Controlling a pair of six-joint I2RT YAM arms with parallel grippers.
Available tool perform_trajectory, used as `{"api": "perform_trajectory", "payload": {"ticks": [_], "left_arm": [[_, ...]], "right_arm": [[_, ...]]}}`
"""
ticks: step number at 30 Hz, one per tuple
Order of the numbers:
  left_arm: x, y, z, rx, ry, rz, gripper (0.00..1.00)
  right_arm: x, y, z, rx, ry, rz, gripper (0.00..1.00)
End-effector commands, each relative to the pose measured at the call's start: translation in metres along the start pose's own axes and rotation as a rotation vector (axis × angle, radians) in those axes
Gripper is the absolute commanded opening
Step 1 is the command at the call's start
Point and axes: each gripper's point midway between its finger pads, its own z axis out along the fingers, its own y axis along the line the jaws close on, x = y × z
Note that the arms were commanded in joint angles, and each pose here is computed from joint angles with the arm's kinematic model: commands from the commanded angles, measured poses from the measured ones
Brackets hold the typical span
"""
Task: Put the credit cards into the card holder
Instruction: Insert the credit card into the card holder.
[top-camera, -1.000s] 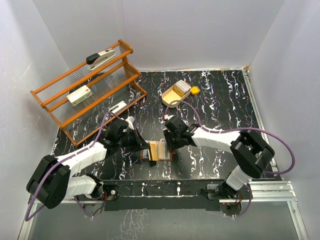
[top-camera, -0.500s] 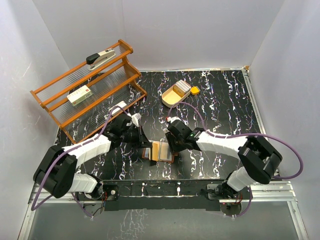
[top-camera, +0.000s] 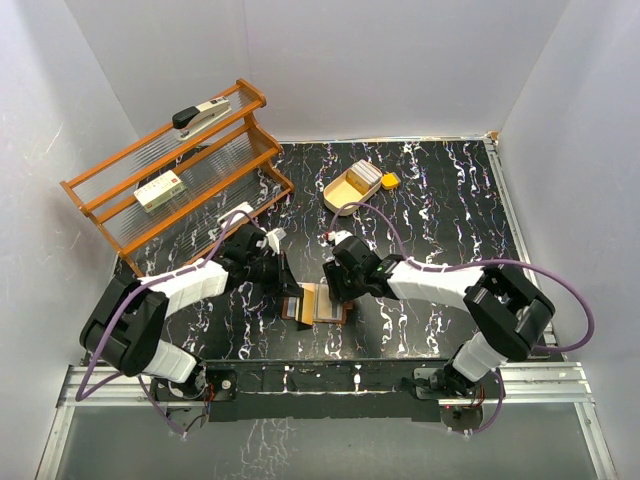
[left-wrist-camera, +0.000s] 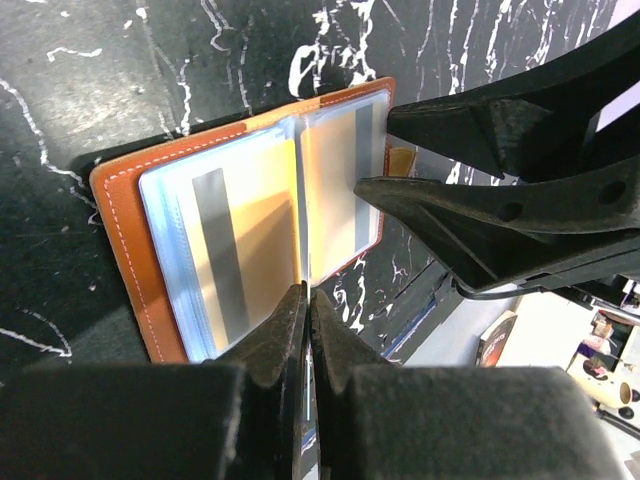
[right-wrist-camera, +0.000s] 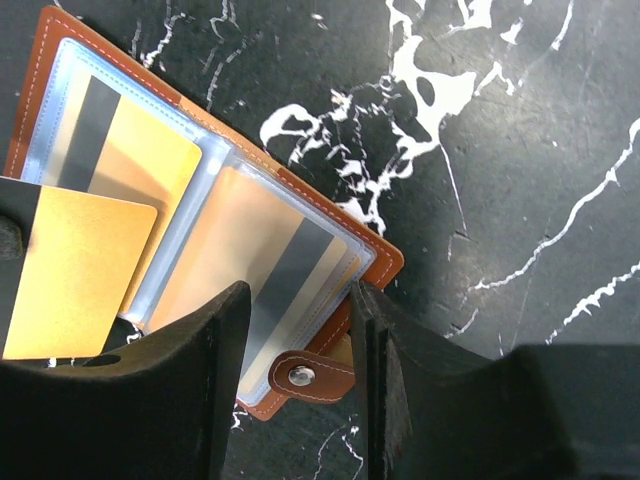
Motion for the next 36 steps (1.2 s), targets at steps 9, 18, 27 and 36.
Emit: {"api": "perform_trajectory", "payload": {"ticks": [9,18,27,36], "left_arm": [[0.015,0.015,-0.019,-0.093,-0.021,-0.103,0.0],[-0.003,-0.021,-0.031,0.025,-0.078,-0.044,0.0],[-0.014,-0.021,-0.021,0.03,-0.054,0.041,0.0],[-0.006,-0.003,-0.009,0.014,0.007,0.021,0.0]], "right_arm": [[-0.007,0.029,0.009,-0.18,-0.038,-0.148,0.42],[-0.037,0.019,-0.024,-0.063,-0.11,-0.025,0.46],[-0.032,0.006,-0.011,0.033,-0.104,0.138,0.48],[-0.026,0.011,0.008,0.007,-0.065,0.125,0.42]]}}
